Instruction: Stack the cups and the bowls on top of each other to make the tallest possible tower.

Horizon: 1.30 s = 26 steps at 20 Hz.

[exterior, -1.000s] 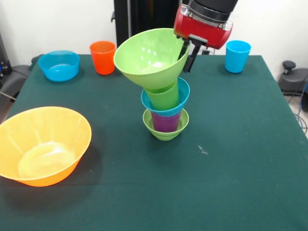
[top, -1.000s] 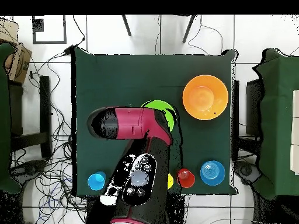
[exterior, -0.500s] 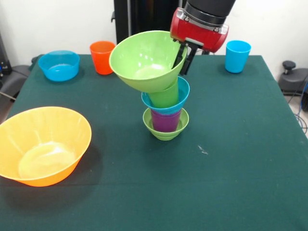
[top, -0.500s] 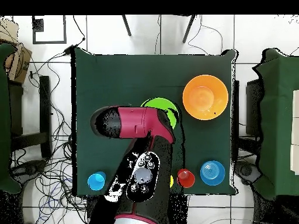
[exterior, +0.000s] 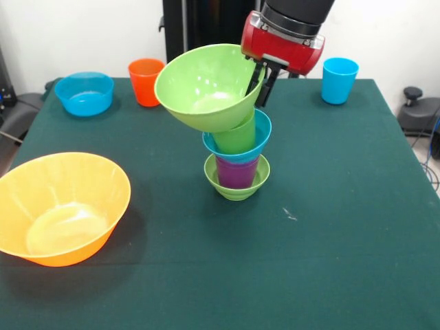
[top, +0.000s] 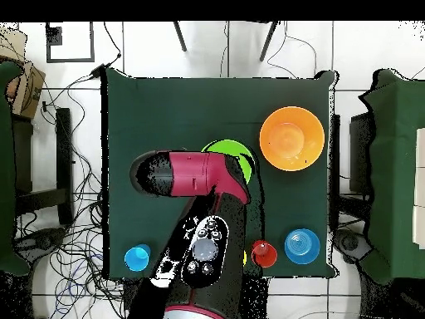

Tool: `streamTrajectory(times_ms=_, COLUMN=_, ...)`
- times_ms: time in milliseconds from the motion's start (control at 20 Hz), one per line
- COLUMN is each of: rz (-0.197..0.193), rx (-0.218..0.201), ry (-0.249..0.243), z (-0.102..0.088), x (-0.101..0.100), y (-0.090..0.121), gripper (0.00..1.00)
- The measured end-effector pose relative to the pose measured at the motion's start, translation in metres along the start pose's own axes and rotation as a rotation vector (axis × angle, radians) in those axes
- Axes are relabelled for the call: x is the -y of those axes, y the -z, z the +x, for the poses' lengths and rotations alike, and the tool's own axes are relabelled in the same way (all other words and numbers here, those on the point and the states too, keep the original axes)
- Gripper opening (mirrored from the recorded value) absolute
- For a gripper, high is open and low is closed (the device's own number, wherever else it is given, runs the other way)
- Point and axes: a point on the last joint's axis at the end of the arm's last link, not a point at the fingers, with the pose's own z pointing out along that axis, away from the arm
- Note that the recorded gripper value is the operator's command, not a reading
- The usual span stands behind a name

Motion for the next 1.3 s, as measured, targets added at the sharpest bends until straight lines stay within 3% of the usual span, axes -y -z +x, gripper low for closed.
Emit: streamTrajectory(times_ms=1300, rz=-0.002, rx=0.005, ry=0.000, z=-0.0008, x=-0.0007, y=0.0031, gripper=0.00)
